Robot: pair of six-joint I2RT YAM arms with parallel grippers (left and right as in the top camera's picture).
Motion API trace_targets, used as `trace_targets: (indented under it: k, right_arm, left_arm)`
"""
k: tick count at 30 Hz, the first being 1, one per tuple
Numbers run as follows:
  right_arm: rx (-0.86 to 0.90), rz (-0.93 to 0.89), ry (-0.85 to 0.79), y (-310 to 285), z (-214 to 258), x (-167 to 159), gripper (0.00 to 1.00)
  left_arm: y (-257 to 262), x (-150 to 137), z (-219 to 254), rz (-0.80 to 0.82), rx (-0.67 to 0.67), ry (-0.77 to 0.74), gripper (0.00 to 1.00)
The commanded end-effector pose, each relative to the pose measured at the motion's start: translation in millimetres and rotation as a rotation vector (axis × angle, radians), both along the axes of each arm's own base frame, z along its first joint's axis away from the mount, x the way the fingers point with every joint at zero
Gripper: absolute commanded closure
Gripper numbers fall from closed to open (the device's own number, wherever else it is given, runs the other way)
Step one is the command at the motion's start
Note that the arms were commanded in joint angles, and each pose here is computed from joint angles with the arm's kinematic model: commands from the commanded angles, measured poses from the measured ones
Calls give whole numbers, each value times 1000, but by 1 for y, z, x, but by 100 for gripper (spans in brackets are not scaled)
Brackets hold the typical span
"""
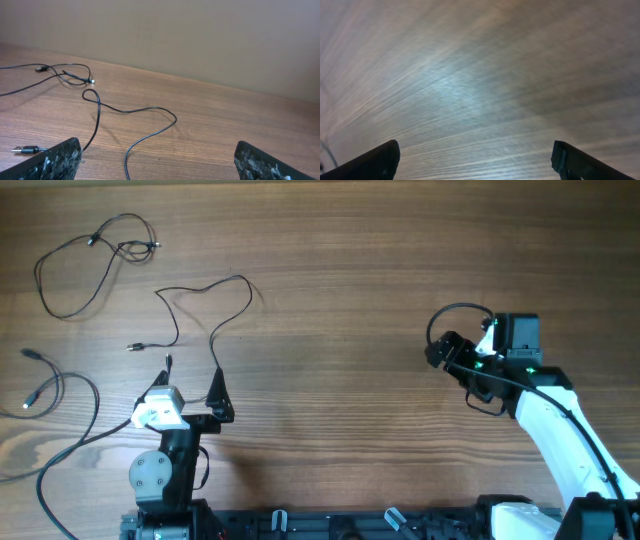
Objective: Untangle cables
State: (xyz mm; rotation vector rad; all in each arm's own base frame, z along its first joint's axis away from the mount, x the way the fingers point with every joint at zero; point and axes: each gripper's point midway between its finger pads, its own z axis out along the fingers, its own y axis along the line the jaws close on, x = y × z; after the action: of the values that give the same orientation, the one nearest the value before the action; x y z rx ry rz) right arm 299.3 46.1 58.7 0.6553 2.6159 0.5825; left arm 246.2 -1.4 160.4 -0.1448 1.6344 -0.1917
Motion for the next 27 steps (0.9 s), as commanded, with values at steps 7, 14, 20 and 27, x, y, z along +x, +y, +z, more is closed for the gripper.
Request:
trace_targets:
  k: [7, 14, 20, 27]
  right_arm:
    - [-25, 156, -382, 14, 96, 2, 0]
    - [-143, 133, -675, 2, 171, -18, 0]
    - [-161, 122, -864, 2, 218, -42, 0]
    - [-275, 105, -1159, -4, 280, -83, 0]
  left_arm:
    - [-4, 0, -2, -20, 18, -2, 0]
    - [-4, 0, -2, -20, 18, -2, 0]
    - [-4, 0, -2, -20, 18, -2, 0]
    - [-4, 0, -2, -20, 18, -2, 0]
